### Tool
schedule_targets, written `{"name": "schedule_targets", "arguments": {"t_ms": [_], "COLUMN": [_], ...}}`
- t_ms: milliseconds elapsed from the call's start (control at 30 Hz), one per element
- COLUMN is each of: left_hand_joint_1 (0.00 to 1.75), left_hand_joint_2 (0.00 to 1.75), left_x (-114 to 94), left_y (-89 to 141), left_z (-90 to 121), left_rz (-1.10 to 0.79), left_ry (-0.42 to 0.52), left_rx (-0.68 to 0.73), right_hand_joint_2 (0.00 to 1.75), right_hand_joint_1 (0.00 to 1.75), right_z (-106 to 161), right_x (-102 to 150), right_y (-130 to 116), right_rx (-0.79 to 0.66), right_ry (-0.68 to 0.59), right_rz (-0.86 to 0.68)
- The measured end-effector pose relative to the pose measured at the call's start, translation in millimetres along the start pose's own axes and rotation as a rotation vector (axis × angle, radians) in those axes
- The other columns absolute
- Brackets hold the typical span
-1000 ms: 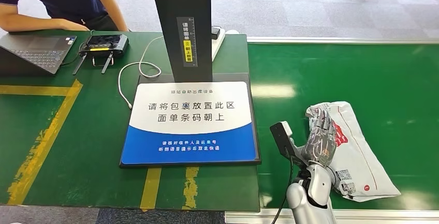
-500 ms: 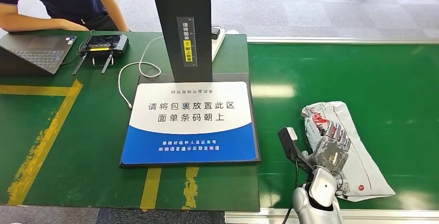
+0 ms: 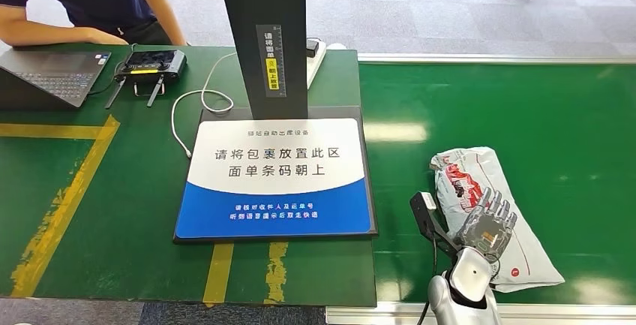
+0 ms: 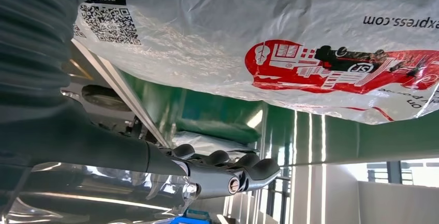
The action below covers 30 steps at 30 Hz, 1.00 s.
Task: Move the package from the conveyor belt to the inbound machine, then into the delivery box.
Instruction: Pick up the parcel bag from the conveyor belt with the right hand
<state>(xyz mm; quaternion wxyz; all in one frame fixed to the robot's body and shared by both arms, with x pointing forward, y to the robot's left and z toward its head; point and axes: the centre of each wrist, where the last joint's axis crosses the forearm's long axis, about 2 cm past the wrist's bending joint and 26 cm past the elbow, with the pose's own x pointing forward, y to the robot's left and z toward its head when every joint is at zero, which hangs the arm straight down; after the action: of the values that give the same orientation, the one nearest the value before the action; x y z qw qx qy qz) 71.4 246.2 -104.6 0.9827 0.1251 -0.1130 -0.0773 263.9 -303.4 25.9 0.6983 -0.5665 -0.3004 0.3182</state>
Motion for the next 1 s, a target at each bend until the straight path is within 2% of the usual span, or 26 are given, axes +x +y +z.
{"name": "schedule_targets", "arguments": {"t_ms": [700,767,833,900,1000], "left_hand_joint_1": [0.0,0.0,0.0,0.0,0.0], "left_hand_joint_2": [1.75,1.75,1.75,1.75,1.75], "left_x": [-0.1,-0.1,-0.1,0.0,0.0], "left_y": [-0.1,-0.1,-0.2,-0.2,-0.2], "left_z": [0.0,0.0,0.0,0.0,0.0], "left_rz": [0.0,0.0,0.0,0.0,0.0], "left_ry": [-0.007,-0.006,-0.007,-0.007,-0.009], "left_rx": [-0.005,-0.005,-0.005,-0.006,-0.006], "right_hand_joint_2": [1.75,1.75,1.75,1.75,1.75], "right_hand_joint_1": [0.03,0.78,1.61,1.74,1.75], "right_z": [-3.5,-3.8,-4.0,-4.1,-4.2], "right_x": [-9.1,-10.4,-11.2,-11.4,-11.0], "right_y": [12.8,14.3,15.6,17.0,18.1], "right_rx": [0.149,0.158,0.164,0.17,0.176], "right_ry": [0.077,0.08,0.078,0.075,0.073], "right_rz": [0.107,0.115,0.12,0.123,0.126]}}
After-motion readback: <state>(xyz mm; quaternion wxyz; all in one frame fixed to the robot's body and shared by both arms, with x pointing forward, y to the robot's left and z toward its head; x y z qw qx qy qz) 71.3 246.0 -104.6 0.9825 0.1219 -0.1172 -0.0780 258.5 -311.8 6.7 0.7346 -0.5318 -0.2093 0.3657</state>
